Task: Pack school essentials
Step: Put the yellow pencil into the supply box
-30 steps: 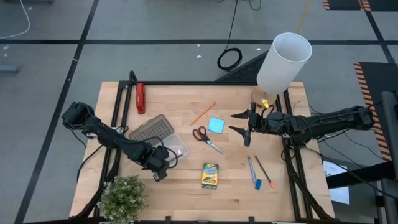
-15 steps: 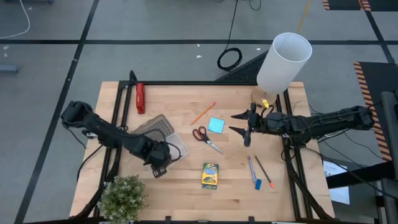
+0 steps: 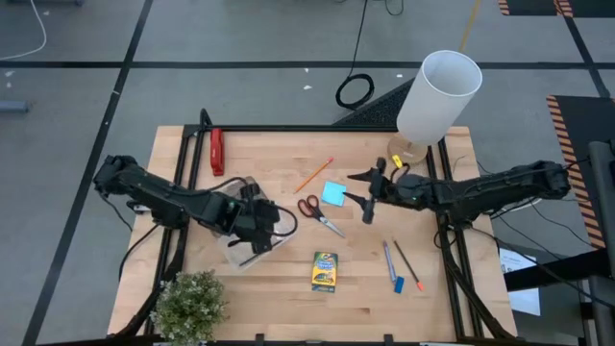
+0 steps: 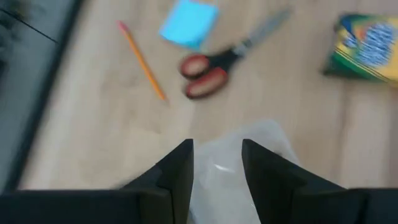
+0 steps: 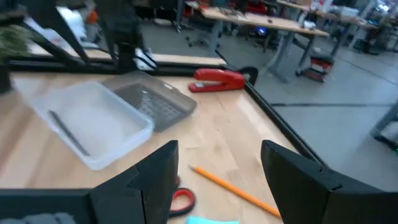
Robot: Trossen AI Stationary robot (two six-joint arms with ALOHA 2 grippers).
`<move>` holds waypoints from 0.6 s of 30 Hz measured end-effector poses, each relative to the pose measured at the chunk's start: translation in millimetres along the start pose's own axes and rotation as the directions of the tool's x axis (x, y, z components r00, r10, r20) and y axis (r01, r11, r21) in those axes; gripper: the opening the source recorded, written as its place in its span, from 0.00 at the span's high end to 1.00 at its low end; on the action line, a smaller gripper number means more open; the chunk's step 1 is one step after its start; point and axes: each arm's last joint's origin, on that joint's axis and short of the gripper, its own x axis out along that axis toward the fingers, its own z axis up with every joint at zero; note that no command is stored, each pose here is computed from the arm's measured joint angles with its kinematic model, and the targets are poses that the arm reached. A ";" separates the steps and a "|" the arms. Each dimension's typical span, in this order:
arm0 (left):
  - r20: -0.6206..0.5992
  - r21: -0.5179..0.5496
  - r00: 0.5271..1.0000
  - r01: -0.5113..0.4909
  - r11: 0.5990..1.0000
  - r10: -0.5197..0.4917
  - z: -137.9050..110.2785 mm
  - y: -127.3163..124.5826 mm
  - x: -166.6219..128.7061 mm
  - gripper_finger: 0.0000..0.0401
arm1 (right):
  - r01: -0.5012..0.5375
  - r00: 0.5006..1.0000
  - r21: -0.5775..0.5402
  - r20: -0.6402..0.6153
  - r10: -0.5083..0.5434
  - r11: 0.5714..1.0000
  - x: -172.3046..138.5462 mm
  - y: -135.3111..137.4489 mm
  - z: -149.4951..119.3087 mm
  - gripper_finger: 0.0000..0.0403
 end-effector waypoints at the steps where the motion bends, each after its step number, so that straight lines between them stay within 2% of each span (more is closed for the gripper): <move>1: 0.018 0.005 1.000 -0.015 1.000 0.015 -0.2 1.1 -1.4 0.65 | 0.009 1.000 -0.008 -0.024 -0.009 1.000 6.1 -1.6 1.0 0.45; 4: 0.070 -0.023 0.997 -0.024 0.999 0.026 -0.7 4.9 -0.5 0.65 | -0.023 0.995 -0.026 -0.101 0.020 0.999 24.8 -3.7 2.0 0.45; 12: 0.113 -0.068 0.994 0.013 0.998 -0.005 -28.7 5.9 12.6 0.65 | -0.146 0.960 -0.105 -0.254 0.115 0.984 73.2 -8.4 5.2 0.45; 18: 0.104 -0.142 0.994 0.049 0.989 -0.034 -39.0 2.5 17.8 0.65 | -0.217 0.941 -0.193 -0.302 0.153 0.957 109.5 -23.6 6.5 0.45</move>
